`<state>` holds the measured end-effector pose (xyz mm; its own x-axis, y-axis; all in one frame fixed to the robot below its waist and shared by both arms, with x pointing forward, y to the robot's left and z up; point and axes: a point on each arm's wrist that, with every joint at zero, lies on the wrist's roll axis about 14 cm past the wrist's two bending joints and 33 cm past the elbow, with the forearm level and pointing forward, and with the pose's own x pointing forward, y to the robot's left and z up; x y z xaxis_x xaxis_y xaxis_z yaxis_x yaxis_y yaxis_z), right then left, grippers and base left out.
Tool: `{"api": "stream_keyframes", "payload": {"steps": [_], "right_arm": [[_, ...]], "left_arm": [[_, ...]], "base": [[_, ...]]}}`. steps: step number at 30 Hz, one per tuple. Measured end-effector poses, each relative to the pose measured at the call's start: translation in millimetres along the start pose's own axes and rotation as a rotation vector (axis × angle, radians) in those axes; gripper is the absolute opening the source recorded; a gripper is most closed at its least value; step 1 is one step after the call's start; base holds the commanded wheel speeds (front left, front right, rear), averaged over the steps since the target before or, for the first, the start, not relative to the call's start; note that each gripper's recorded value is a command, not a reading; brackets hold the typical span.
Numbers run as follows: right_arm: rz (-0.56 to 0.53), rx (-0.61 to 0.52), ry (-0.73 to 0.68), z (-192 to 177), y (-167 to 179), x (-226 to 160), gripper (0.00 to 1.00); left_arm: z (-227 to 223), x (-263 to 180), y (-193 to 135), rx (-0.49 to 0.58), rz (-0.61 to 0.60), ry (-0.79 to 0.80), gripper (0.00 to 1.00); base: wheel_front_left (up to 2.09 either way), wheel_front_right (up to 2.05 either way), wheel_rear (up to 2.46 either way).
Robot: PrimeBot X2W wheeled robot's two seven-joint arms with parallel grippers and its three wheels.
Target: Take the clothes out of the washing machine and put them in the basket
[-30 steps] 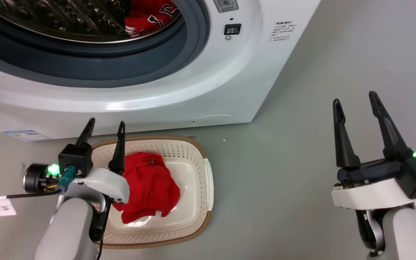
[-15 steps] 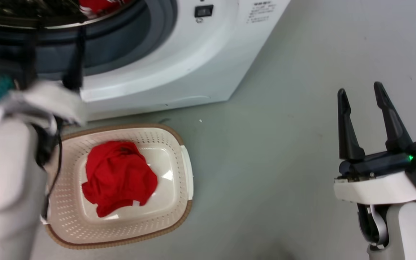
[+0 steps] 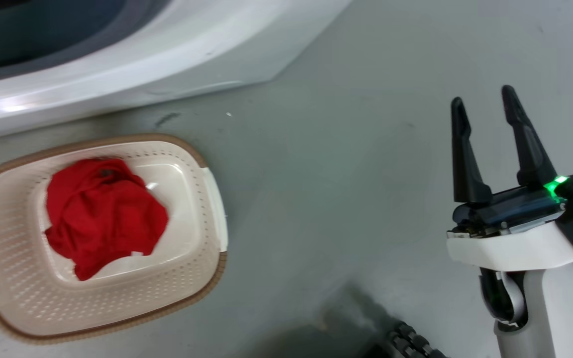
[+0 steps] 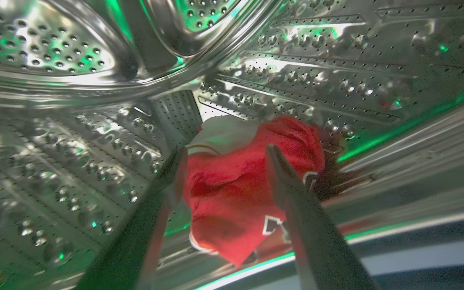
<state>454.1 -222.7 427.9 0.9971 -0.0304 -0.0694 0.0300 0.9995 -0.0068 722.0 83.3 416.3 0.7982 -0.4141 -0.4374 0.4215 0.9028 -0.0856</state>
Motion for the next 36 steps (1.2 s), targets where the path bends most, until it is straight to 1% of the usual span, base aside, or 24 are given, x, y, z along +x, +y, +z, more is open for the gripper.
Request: {"api": "stream_keyframes", "payload": {"steps": [3,6,11,13,19,23,24,25,27,31,36], "right_arm": [[-0.008,0.003,0.025,-7.4,-2.7,-2.0,1.00],[-0.023,0.003,0.047,-13.6,-7.5,-5.4,1.00],[-0.046,-0.001,0.075,-20.3,-14.9,-10.2,1.00],[-0.051,-0.001,0.083,-22.5,-16.3,-11.2,1.00],[-0.057,-0.004,0.094,-25.9,-18.6,-10.3,1.00],[-0.064,-0.001,0.103,-28.8,-20.5,-11.2,1.00],[-0.066,-0.001,0.105,-29.5,-21.1,-11.3,1.00],[-0.066,-0.001,0.106,-30.1,-21.0,-11.2,1.00],[-0.067,0.000,0.108,-31.2,-21.5,-11.0,1.00],[-0.067,0.001,0.109,-31.9,-21.6,-10.7,1.00],[-0.056,-0.009,0.091,-26.4,-19.1,-8.1,1.00]], "left_arm": [[-11.8,17.2,1.7,-0.038,-0.019,0.114,1.00],[-23.6,31.0,-0.6,-0.052,-0.037,0.211,1.00],[-51.8,47.3,-8.2,-0.032,-0.058,0.354,1.00],[-61.8,51.5,-6.5,-0.012,-0.051,0.394,1.00],[-91.6,64.6,-4.2,-0.002,-0.036,0.469,1.00],[-102.0,70.4,0.3,0.009,-0.022,0.489,1.00],[-103.8,71.3,0.8,0.007,-0.022,0.493,0.88],[-104.6,72.4,0.1,0.003,-0.026,0.493,0.00],[-106.5,74.0,-3.0,-0.002,-0.036,0.491,0.00],[-99.3,75.8,-3.8,0.003,-0.037,0.437,0.00],[-73.8,74.7,-3.1,-0.012,-0.029,0.312,0.00]], "base": [[0.00,0.00,0.00],[0.00,0.00,0.00],[0.00,0.00,0.00],[0.00,0.00,0.00],[0.00,0.00,0.00],[0.00,0.00,0.00],[0.00,0.00,0.00],[0.00,0.00,0.00],[0.00,0.00,0.00],[0.00,0.00,0.00],[0.00,0.00,0.00]]}}
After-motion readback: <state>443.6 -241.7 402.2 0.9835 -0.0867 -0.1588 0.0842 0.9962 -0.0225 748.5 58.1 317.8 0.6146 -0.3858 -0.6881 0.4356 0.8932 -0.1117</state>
